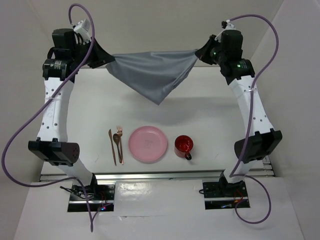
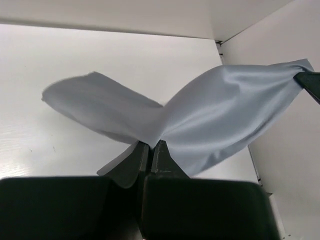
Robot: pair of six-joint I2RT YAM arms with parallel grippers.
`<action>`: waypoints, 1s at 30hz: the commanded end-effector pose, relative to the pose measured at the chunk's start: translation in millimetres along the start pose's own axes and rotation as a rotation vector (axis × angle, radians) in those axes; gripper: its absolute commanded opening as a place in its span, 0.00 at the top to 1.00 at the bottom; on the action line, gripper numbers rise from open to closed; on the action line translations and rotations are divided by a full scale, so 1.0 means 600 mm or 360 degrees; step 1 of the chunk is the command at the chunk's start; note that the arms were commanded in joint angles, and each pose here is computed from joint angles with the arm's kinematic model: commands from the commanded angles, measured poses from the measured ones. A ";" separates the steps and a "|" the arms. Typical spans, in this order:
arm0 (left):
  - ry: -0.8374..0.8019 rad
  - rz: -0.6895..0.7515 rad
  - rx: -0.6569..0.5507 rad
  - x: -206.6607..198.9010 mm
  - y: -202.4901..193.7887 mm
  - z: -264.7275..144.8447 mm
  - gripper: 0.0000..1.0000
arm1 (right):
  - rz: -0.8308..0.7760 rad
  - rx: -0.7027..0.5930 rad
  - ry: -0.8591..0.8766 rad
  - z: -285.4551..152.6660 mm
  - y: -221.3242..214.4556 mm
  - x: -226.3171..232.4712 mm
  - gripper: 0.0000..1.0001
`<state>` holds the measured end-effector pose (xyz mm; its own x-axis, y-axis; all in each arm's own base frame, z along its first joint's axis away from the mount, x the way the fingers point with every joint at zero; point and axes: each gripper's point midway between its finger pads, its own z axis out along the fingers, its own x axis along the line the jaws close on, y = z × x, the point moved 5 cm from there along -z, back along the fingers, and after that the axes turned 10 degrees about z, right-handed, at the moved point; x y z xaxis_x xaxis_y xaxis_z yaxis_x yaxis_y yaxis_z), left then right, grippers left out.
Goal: Set the dinner table for one person
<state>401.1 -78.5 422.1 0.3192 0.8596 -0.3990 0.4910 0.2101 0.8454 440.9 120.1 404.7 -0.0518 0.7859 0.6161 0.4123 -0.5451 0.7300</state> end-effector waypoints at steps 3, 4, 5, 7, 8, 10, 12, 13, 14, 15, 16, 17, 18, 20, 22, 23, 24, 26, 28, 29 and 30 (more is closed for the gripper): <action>0.0021 0.0064 -0.0007 -0.002 -0.003 -0.019 1.00 | -0.0020 -0.0068 -0.0009 -0.046 0.007 0.008 1.00; 0.0033 0.0059 -0.0013 0.003 -0.001 -0.021 1.00 | -0.0018 -0.0055 -0.0019 -0.046 0.004 0.006 1.00; 0.0037 0.0052 0.0002 0.004 -0.004 -0.022 1.00 | -0.0020 -0.0072 -0.0006 -0.056 0.009 0.011 1.00; 0.0040 0.0044 0.0017 0.006 -0.009 -0.019 1.00 | -0.0038 -0.0080 0.0000 -0.065 0.013 0.015 1.00; 0.0021 0.0028 0.0019 0.005 -0.011 -0.016 1.00 | -0.0051 -0.0082 -0.0035 -0.066 0.015 0.005 1.00; 0.0002 0.0039 0.0002 0.007 -0.010 -0.009 1.00 | -0.0046 -0.0079 -0.0055 -0.064 0.015 -0.004 1.00; -0.0012 0.0021 0.0007 0.010 -0.009 0.003 1.00 | -0.0036 -0.0051 -0.0081 -0.048 0.011 -0.018 1.00; -0.0012 0.0021 0.0007 0.013 -0.006 0.008 1.00 | -0.0031 -0.0052 -0.0098 -0.030 0.011 -0.029 1.00; -0.0021 -0.0006 0.0033 0.020 -0.009 0.025 1.00 | -0.0027 -0.0015 -0.0096 -0.018 0.003 -0.034 1.00; -0.0027 0.0007 0.0008 0.018 0.002 0.028 1.00 | -0.0026 -0.0032 -0.0067 -0.011 0.014 -0.032 1.00; -0.0027 0.0007 0.0008 0.021 0.005 0.034 1.00 | -0.0018 0.0012 -0.0099 0.016 0.002 -0.047 1.00; -0.0026 -0.0009 0.0010 0.023 0.006 0.040 1.00 | 0.0000 0.0006 -0.0094 0.030 0.007 -0.052 1.00; -0.0025 -0.0011 0.0015 0.030 0.006 0.053 1.00 | 0.0004 0.0037 -0.0085 0.041 0.003 -0.053 1.00; -0.0044 0.0004 0.0005 0.022 0.011 0.056 1.00 | 0.0022 0.0064 -0.0087 0.062 0.007 -0.051 1.00; -0.0042 0.0047 0.0027 0.016 0.006 0.055 1.00 | 0.0019 0.0057 -0.0054 0.059 0.016 -0.040 1.00; -0.0055 0.0068 0.0038 0.006 0.003 0.050 1.00 | 0.0015 0.0038 -0.0040 0.049 0.022 -0.033 1.00; -0.0066 0.0103 0.0051 -0.002 0.000 0.044 1.00 | 0.0013 0.0029 -0.0032 0.039 0.025 -0.029 1.00; -0.0060 0.0125 0.0085 -0.009 -0.011 0.020 1.00 | -0.0006 0.0006 -0.0015 0.009 0.029 -0.020 1.00; -0.0017 0.0183 0.0101 -0.013 -0.022 0.003 1.00 | -0.0009 -0.0006 -0.0006 -0.011 0.030 -0.016 1.00; 0.0019 0.0186 0.0122 -0.009 -0.031 -0.004 1.00 | -0.0022 0.0011 -0.0019 -0.016 0.022 -0.021 1.00; 0.0080 0.0210 0.0096 -0.012 -0.029 -0.027 1.00 | -0.0029 -0.0021 0.0005 -0.042 0.029 -0.011 1.00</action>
<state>413.0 -90.8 378.9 0.3236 0.8710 -0.3697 0.5943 0.1169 0.7957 464.5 106.2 359.0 0.0418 0.7989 0.6000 0.5062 -0.5347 0.6766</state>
